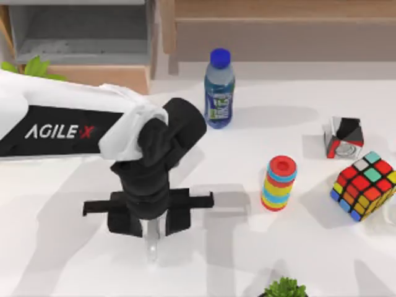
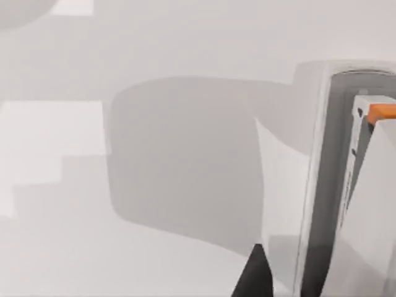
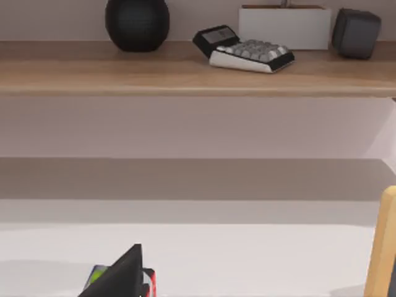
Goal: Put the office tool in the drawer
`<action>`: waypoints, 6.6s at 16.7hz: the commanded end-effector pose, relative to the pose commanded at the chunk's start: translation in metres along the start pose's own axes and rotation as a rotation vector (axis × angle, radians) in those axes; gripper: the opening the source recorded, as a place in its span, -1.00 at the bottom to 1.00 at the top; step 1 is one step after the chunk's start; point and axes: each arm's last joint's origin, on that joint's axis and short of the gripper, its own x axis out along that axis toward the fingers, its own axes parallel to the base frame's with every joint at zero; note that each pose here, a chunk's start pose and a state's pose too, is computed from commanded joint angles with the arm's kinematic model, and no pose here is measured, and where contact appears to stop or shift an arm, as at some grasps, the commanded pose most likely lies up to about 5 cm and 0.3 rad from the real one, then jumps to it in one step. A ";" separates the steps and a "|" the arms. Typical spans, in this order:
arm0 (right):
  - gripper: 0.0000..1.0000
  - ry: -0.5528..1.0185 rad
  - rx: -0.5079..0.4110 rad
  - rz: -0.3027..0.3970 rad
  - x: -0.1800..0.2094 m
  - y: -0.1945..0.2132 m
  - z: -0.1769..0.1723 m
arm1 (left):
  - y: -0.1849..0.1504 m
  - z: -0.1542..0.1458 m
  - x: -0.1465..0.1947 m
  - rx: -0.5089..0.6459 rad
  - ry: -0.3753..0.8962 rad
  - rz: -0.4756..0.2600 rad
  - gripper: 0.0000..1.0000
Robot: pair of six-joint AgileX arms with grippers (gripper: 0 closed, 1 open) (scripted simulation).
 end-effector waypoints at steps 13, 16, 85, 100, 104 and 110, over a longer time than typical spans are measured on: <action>1.00 0.000 0.000 0.000 0.000 0.000 0.000 | 0.000 0.000 -0.002 0.000 -0.003 -0.003 -1.00; 1.00 0.000 0.000 0.000 0.000 0.000 0.000 | 0.000 0.000 -0.012 0.000 0.001 0.001 -1.00; 1.00 0.000 0.000 0.000 0.000 0.000 0.000 | 0.369 0.231 -0.034 0.048 -0.003 0.011 1.00; 1.00 0.000 0.000 0.000 0.000 0.000 0.000 | 0.407 0.197 -0.126 0.313 -0.459 0.094 1.00; 1.00 0.000 0.000 0.000 0.000 0.000 0.000 | 0.454 0.166 -0.144 0.493 -0.694 0.336 1.00; 1.00 0.000 0.000 0.000 0.000 0.000 0.000 | 0.510 0.101 -0.116 0.762 -0.817 0.825 1.00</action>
